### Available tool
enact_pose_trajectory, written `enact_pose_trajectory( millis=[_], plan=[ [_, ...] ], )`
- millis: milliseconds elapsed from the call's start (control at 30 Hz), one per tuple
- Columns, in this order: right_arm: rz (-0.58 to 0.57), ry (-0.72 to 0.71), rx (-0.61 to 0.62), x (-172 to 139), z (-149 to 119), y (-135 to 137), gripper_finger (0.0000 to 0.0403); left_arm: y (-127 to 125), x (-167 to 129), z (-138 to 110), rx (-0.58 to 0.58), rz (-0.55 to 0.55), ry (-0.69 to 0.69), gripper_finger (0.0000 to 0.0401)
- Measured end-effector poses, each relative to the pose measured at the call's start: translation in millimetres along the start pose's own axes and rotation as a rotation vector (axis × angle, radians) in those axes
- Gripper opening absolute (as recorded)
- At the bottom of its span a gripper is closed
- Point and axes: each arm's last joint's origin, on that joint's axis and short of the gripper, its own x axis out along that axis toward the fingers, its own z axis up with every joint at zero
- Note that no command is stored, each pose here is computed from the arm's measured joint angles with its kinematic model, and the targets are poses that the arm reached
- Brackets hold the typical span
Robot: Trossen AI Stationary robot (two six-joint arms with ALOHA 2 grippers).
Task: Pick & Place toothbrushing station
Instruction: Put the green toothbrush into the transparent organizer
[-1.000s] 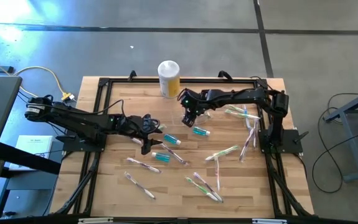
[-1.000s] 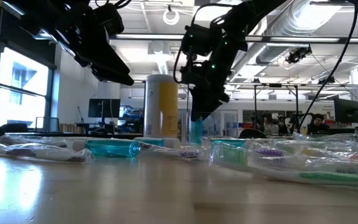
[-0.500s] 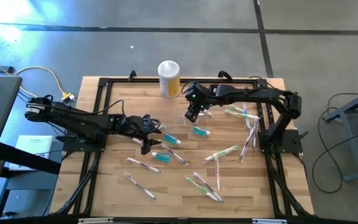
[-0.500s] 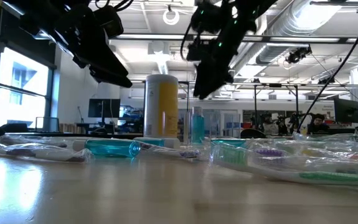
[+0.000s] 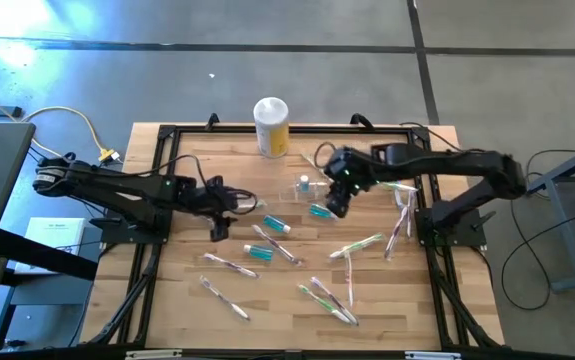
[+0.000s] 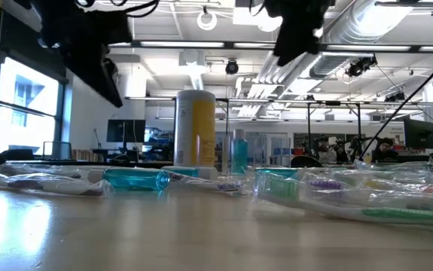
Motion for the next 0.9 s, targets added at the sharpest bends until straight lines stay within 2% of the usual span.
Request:
enact_pose_trajectory(
  millis=[67,133,300,400,567,800,900],
  plan=[
    [-0.033,0.022,-0.010,-4,-10,10,0.0146,1,2,-6,0.061,0.011,0.059,0.0206],
    [-0.072,0.032,-0.025,-5,-19,19,0.0146,2,3,-9,0.076,0.033,0.094,0.0203],
    [-0.144,0.052,-0.111,6,-44,36,0.0146,4,2,-12,0.117,0.085,0.123,0.0203],
    [-0.190,0.052,-0.108,17,-60,41,0.0146,9,3,-11,0.184,0.086,0.130,0.0203],
    [-0.251,0.042,-0.078,29,-80,45,0.0146,31,6,-10,0.135,0.078,0.154,0.0203],
    [-0.236,0.011,-0.095,40,-96,52,0.0146,58,23,-14,0.029,0.014,0.220,0.0203],
    [-0.216,-0.002,-0.100,41,-99,56,0.0146,63,36,-23,0.059,-0.023,0.290,0.0203]
  ],
)
